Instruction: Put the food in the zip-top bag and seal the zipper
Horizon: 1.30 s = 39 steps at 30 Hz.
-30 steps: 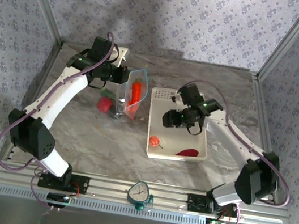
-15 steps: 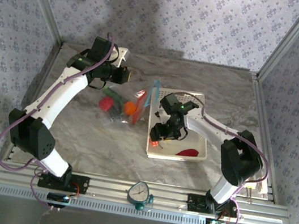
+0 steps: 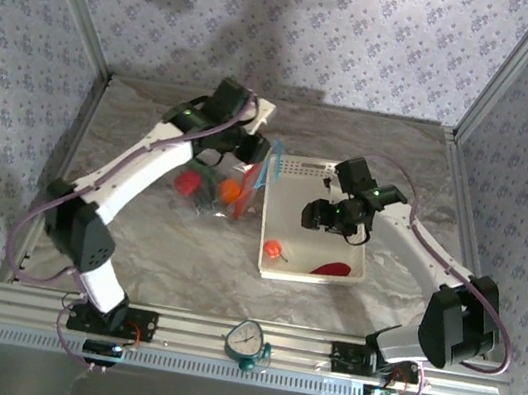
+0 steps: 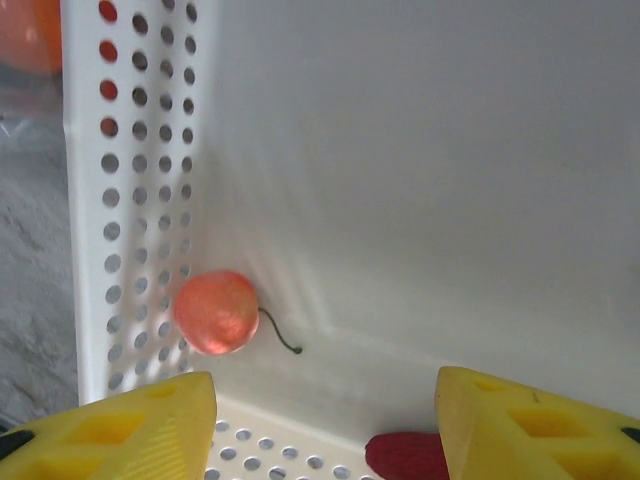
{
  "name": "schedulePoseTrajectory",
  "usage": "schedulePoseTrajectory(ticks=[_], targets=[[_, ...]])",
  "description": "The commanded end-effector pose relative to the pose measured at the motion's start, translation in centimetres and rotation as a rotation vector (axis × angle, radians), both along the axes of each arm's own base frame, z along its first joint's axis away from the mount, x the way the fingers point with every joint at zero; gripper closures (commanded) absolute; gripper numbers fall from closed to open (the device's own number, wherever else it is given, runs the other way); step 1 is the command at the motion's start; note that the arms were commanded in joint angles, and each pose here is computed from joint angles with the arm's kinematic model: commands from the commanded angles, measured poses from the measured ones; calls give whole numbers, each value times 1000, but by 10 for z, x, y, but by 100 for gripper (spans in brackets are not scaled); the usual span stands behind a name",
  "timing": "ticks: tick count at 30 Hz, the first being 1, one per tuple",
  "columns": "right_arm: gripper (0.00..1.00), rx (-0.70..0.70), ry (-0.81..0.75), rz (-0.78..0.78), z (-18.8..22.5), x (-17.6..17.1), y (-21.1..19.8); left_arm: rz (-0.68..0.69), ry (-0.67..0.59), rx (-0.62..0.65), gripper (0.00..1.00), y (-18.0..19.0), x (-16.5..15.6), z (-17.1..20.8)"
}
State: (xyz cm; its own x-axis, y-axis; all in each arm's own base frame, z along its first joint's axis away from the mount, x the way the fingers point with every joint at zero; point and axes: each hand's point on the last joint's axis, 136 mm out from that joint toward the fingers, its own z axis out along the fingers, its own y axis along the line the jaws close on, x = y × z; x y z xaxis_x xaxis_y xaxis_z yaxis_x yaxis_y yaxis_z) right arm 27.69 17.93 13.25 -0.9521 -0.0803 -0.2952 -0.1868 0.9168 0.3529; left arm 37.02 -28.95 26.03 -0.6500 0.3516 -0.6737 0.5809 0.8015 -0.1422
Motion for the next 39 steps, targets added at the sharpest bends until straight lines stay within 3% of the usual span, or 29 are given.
schedulePoseTrajectory(ticks=[1, 11, 25, 30, 34, 39], targets=[[39, 6, 14, -24, -5, -2, -5, -19, -35, 127, 66, -9, 13, -3], [39, 43, -26, -41, 3, 1, -13, 25, 38, 374, 64, -17, 45, -50], [39, 82, -37, -74, 3, 0, -26, 46, 55, 514, 64, -15, 64, -91], [39, 87, -38, -77, 3, 0, -27, 48, 58, 566, 77, -10, 67, -103], [41, 95, -34, -71, 3, -2, -25, 50, 59, 590, 100, -6, 69, -105], [51, 102, -9, -16, 0, -10, -12, 102, 35, 563, 100, 10, 68, -76]])
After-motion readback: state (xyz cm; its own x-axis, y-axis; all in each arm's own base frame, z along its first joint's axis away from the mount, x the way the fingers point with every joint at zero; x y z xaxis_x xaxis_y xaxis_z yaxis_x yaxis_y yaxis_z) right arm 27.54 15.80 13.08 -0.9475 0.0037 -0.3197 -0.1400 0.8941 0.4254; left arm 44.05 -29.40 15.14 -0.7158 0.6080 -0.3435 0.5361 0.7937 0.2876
